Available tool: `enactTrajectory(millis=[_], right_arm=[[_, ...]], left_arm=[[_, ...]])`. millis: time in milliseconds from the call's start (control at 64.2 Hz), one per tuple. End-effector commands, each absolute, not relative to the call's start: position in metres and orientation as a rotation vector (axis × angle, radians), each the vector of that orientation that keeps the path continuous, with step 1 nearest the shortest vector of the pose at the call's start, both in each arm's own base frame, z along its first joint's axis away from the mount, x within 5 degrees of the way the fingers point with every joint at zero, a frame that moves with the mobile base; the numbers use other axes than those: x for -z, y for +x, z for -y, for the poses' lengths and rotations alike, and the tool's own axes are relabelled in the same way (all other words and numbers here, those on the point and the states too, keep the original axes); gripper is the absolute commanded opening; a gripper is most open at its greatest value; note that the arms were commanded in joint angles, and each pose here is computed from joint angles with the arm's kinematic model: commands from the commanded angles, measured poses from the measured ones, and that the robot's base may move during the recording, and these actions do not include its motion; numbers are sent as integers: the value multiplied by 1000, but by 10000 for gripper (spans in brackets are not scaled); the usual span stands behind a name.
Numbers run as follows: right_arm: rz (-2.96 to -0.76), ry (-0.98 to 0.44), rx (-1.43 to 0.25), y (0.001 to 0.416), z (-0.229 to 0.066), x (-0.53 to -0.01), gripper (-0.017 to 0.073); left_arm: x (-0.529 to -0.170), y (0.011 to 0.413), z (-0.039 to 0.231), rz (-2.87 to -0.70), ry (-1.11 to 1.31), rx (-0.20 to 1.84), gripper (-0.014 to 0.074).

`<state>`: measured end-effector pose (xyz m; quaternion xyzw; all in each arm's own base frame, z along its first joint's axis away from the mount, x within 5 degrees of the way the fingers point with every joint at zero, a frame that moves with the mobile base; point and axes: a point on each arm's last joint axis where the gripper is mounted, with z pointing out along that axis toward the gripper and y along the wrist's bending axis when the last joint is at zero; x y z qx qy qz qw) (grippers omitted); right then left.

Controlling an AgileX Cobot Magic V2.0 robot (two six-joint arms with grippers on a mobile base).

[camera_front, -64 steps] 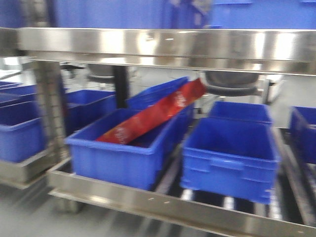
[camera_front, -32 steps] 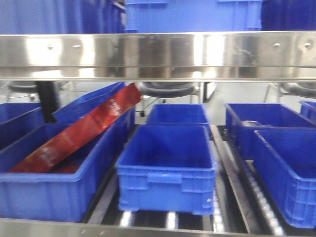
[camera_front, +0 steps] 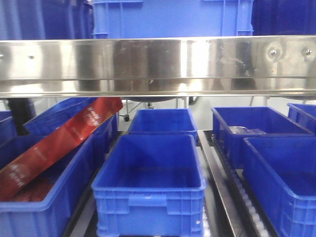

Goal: Place valve from conveyor to right shelf box
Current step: 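Lower both held valves into a blue bin on the shelf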

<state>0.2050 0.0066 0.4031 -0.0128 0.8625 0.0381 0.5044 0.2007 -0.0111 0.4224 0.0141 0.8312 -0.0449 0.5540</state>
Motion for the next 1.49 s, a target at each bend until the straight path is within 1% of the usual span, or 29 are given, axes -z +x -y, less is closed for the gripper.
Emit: enactTrajectory(millis=[0, 1479], right_arm=[[-1982, -27, -79, 203, -5, -417, -165], [-1982, -27, -79, 203, -5, -417, -165]], left_arm=[[-432, 198, 11, -1899, 24, 113, -111], [-432, 198, 11, -1899, 24, 113, -111]])
